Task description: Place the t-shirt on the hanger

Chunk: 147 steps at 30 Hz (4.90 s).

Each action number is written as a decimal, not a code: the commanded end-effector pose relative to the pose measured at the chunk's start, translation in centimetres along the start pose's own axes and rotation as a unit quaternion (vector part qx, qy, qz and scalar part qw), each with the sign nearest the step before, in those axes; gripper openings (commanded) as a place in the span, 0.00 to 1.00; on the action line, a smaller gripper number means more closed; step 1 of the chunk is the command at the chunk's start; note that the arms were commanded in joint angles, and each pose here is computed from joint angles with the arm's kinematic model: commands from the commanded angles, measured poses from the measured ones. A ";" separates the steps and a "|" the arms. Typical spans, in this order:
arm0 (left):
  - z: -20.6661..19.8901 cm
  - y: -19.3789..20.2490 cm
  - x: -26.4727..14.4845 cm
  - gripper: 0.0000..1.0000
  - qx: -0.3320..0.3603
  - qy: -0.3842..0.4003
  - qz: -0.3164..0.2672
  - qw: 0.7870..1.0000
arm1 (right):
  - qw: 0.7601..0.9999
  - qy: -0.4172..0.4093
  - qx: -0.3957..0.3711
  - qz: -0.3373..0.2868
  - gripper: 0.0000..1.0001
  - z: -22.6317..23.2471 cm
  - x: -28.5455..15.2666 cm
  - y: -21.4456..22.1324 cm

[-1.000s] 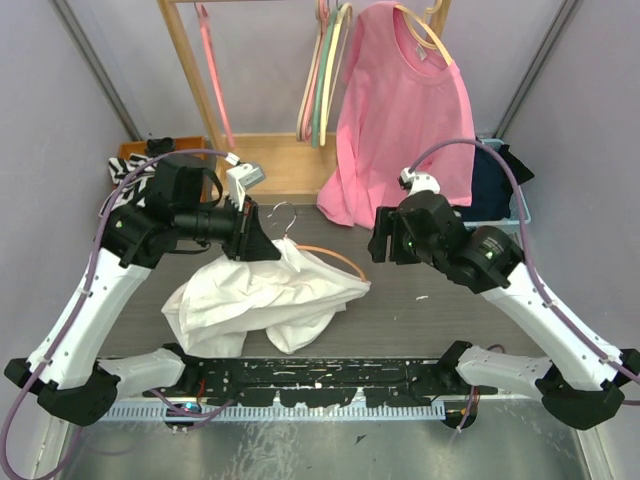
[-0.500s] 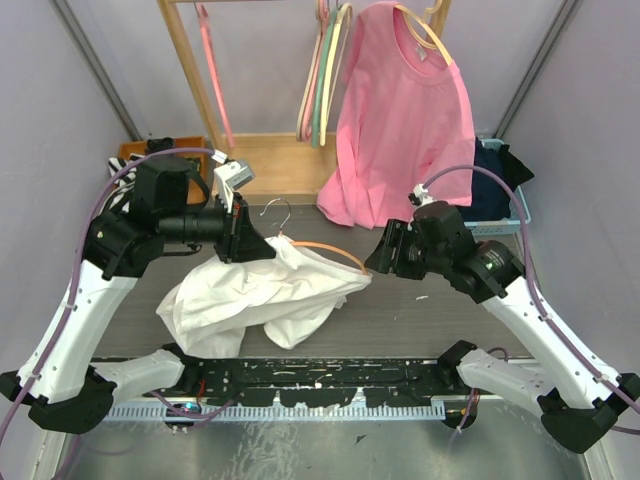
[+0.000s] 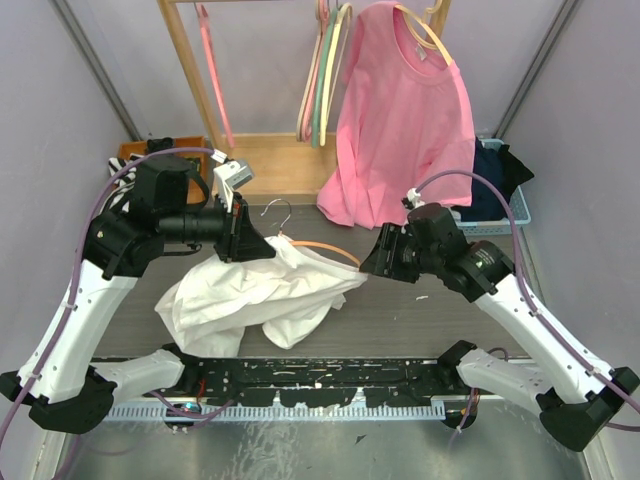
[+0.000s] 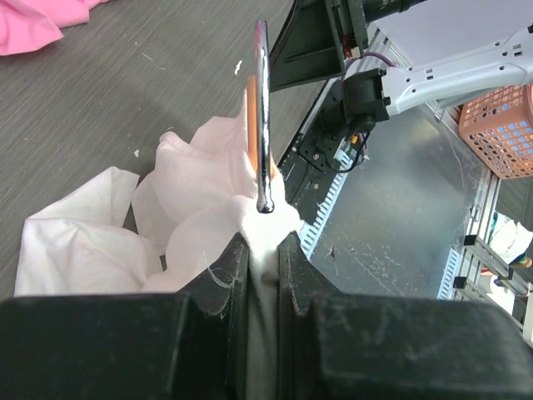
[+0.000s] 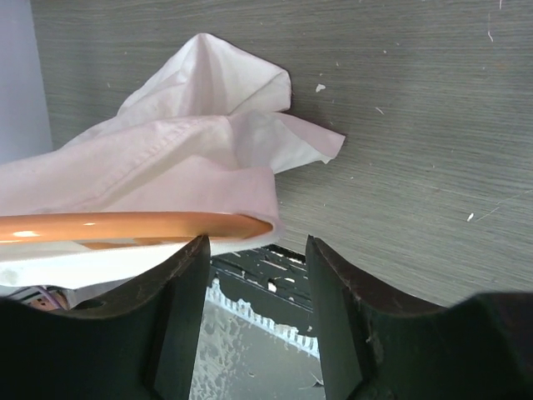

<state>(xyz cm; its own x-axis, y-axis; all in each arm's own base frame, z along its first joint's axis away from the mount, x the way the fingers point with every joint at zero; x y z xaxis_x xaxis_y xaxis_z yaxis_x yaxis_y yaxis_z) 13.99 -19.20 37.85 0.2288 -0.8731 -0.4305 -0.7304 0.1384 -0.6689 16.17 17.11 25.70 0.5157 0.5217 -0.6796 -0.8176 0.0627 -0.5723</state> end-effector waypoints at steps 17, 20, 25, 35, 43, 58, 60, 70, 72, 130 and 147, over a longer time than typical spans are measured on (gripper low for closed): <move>-2.1 -1.8 -0.7 0.00 0.027 0.042 -0.040 0.998 | 0.999 0.006 -0.006 -0.047 0.52 0.0 0.2 -1.8; -2.0 -1.9 -0.6 0.00 0.026 0.041 -0.040 0.998 | 0.998 0.012 -0.017 -0.067 0.51 0.0 -0.2 -2.5; -2.1 -2.1 -0.5 0.00 0.028 0.044 -0.042 0.998 | 0.997 0.007 -0.036 -0.062 0.35 0.2 0.3 -2.8; -2.4 -2.2 -0.7 0.00 0.030 0.050 -0.043 0.997 | 0.996 0.014 -0.063 -0.065 0.22 0.0 1.1 -3.2; -2.4 -2.1 -0.7 0.00 0.027 0.051 -0.040 0.997 | 0.993 0.009 -0.091 -0.078 0.01 0.2 0.9 -3.8; -1.4 -1.2 0.2 0.00 0.012 0.048 -0.027 0.998 | 0.982 -0.037 -0.104 -0.152 0.01 3.2 -3.7 -7.3; -1.4 -1.2 0.3 0.00 0.011 0.050 -0.026 0.998 | 0.980 -0.047 -0.105 -0.159 0.01 3.7 -4.0 -7.8; -1.0 -1.1 1.2 0.00 0.000 0.059 -0.020 0.998 | 0.973 -0.088 -0.120 -0.175 0.01 6.5 -4.4 -10.7; -1.0 -1.1 1.3 0.00 -0.003 0.060 -0.019 0.998 | 0.972 -0.099 -0.123 -0.176 0.01 7.1 -4.4 -11.0; -1.4 1.3 1.2 0.00 -0.027 0.098 0.025 0.994 | 0.892 -0.298 -0.272 -0.204 0.56 16.7 -9.0 -10.5; -2.2 0.6 1.6 0.00 -0.027 0.136 0.027 0.990 | 0.875 -0.336 -0.286 -0.200 0.58 19.1 -6.1 -11.3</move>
<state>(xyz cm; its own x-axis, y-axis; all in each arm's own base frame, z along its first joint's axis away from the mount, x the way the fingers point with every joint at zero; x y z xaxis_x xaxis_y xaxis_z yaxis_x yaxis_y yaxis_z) 12.92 -21.04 36.79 0.0553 -0.9359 -0.3480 -0.7953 0.1694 -0.5821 17.12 28.53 43.55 0.3291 0.9364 -0.1222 -0.2970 -0.0202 -0.9547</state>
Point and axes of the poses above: each gripper's point midway between its finger pads, its own x axis out along the fingers, its own z axis along the line the jaws close on, y = z × x, the point moved 4 cm from there along -x, back along the fingers, and after that the axes turned 12 degrees about -x, right-handed, at the moved point
